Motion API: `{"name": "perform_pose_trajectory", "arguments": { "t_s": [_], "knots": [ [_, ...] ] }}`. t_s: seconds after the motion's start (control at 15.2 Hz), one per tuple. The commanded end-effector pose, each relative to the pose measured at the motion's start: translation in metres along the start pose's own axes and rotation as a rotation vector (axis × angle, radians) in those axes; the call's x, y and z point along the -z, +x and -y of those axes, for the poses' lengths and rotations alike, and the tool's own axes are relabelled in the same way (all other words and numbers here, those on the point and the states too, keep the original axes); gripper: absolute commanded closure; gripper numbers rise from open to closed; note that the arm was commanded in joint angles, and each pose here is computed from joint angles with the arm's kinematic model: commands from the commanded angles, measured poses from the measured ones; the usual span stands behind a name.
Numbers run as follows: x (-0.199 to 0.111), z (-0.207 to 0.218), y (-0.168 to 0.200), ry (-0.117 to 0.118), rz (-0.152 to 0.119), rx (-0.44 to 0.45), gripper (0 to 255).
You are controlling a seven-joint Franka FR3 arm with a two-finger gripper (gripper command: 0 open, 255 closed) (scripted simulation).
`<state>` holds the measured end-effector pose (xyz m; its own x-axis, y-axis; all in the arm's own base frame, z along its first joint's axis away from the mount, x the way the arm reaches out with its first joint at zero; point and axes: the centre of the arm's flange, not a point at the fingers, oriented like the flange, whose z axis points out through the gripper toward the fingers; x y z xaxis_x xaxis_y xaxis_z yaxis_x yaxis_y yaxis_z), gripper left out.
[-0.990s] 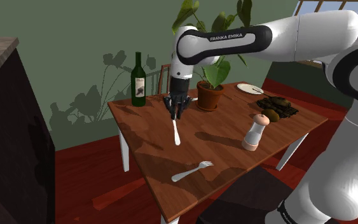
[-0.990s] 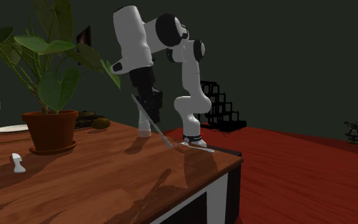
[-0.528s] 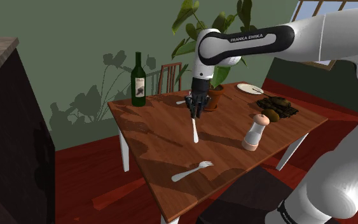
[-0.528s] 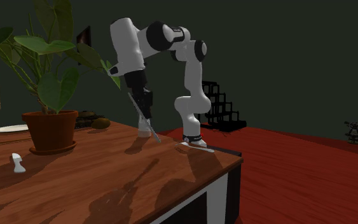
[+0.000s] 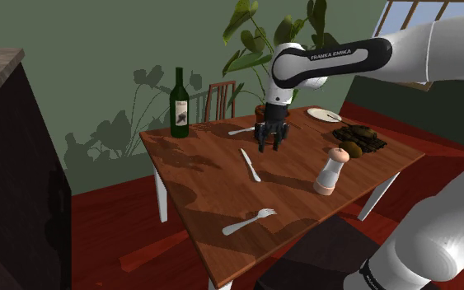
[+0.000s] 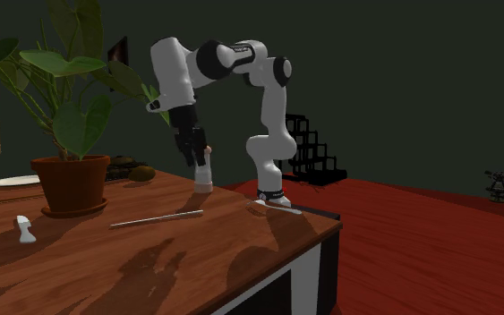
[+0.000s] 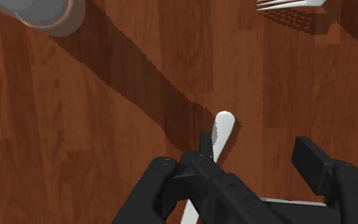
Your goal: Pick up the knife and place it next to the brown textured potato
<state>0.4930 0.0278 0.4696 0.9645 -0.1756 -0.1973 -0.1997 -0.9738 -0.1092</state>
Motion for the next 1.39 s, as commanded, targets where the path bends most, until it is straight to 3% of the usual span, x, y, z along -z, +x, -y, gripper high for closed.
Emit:
{"name": "perform_pose_trajectory", "arguments": {
  "t_s": [0.0,0.4,0.92,1.32],
  "knots": [
    [-0.018,0.006,0.0,-0.025,-0.046,-0.058,0],
    [-0.093,0.023,0.013,-0.124,-0.217,-0.279,0],
    [-0.134,0.017,0.022,-0.128,-0.223,-0.287,0],
    [-0.134,0.017,0.022,-0.128,-0.223,-0.287,0]
  ]
}}
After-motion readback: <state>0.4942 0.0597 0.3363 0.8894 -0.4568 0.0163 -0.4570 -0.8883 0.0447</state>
